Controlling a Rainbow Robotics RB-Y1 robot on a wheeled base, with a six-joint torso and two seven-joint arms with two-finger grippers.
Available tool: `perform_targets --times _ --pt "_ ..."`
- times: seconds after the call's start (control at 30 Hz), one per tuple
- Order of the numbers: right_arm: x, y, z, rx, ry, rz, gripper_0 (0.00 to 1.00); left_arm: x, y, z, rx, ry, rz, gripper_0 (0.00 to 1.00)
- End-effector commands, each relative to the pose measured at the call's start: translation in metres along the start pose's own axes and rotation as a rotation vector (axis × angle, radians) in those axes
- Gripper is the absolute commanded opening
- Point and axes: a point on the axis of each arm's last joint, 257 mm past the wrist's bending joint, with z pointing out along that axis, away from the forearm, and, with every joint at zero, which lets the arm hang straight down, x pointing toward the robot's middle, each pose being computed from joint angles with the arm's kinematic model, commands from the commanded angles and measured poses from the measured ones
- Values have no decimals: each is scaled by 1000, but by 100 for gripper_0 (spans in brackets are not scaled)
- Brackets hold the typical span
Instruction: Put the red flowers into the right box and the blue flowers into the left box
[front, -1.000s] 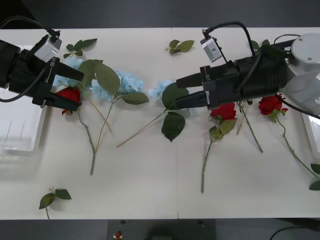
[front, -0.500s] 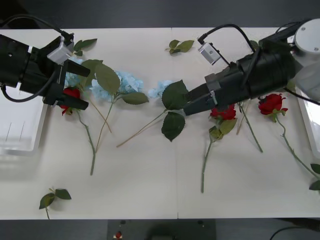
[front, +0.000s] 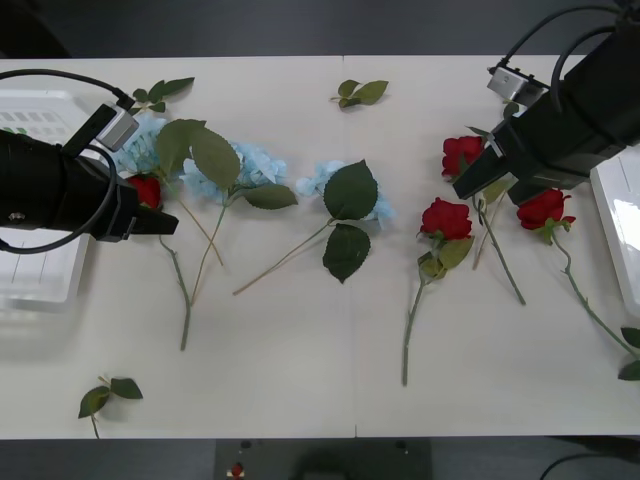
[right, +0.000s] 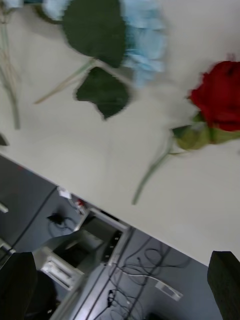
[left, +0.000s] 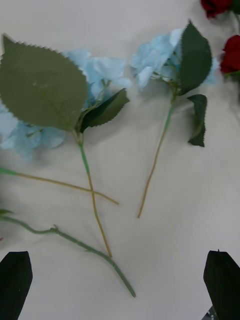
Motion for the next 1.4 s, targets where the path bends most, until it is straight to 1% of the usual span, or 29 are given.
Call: perform_targets --times 0.03,0.17,0.2,0.33,0.4,0.47,0.6,0.83,1.0,1.27,1.4 --pt "-10 -50 -24 224 -60 53 100 2 16 -12 -113 6 -119 100" --pt "-10 -90 -31 363 -100 84 100 9 26 -11 -167 6 -243 100" --pt "-9 -102 -30 399 -114 76 100 11 29 -10 -182 8 -299 100" --pt "-3 -141 -26 541 -178 -43 100 21 40 -8 -245 23 -459 100" --pt "0 -158 -21 621 -201 -108 100 27 46 -6 -292 36 -514 100" --pt "4 -170 -17 662 -209 -132 100 31 55 -3 -352 44 -544 100" --pt "7 -195 -12 715 -235 -145 100 37 69 5 -466 41 -574 100" --pt "9 -230 -6 728 -251 -98 100 44 73 35 -456 85 -683 100" --pt "6 -254 -2 751 -262 -92 100 47 78 51 -462 152 -753 100" --pt "6 -280 26 777 -267 -135 100 49 94 66 -479 198 -812 100" --pt "9 -288 40 765 -266 -117 100 51 101 72 -489 214 -829 100"
